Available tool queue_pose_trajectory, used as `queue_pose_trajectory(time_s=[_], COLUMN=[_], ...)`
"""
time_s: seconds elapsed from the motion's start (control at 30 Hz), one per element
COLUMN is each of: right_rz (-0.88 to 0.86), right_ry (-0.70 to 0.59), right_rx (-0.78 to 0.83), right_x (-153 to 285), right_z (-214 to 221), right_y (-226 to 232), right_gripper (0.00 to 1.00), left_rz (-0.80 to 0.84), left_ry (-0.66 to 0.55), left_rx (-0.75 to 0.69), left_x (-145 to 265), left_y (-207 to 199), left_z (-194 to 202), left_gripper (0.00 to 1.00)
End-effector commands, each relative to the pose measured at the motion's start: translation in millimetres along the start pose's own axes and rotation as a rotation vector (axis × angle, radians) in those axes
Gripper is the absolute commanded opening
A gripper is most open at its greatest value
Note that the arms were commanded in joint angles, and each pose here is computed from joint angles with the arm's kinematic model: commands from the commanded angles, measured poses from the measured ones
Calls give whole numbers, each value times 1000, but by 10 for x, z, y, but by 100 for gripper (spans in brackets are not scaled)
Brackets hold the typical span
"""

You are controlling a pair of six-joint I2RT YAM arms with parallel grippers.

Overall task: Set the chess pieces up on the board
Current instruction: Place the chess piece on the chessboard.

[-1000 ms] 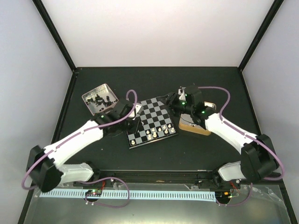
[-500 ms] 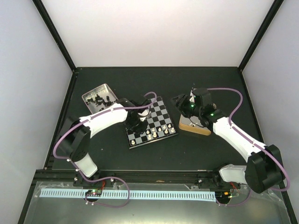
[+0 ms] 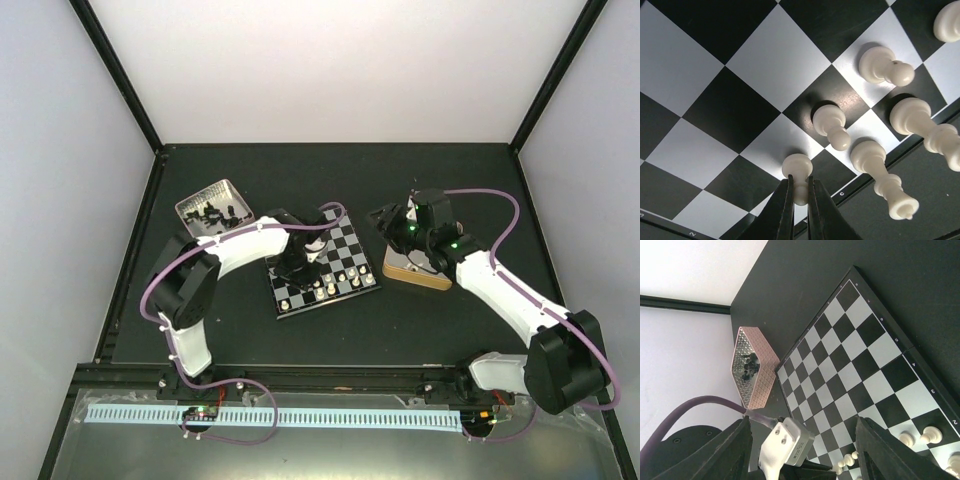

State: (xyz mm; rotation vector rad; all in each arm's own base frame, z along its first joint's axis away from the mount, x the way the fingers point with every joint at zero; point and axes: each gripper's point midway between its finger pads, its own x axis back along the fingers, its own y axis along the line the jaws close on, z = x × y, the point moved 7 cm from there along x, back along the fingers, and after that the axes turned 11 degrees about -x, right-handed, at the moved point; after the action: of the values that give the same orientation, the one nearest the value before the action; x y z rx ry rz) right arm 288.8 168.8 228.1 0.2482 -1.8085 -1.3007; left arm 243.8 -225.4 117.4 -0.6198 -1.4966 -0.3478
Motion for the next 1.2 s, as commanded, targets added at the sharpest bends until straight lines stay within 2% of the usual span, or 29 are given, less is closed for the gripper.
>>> queue_pose_trajectory(time_s=[0.0,0.5,0.63,0.77,1.0,1.17], right_rz=[4,-7,-11,-16,-1,79], right_ry=[-35,-47,-54,-60,-89,-132], right_rx=[11,16,18,22,47,136], right_x=[66,151,188,231,348,479], right_z=[-28,-22,-20,-17,-18,-34], right_y=[-10,33,47,66,77,22], right_gripper=[57,57,57,57,57,57], left_rz=[-13,-58,-62,-62,-48,-33], left_ry=[13,20,19,12,-56,-182], left_rx=[-15,-20,-21,-19,-14,-10], left_x=[3,-93,-90,-64,80,360], left_y=[-16,40,43,40,7,-35], left_z=[-50,-123,-125,-125,-136,-70], left_gripper=[4,11,17,28,34,41])
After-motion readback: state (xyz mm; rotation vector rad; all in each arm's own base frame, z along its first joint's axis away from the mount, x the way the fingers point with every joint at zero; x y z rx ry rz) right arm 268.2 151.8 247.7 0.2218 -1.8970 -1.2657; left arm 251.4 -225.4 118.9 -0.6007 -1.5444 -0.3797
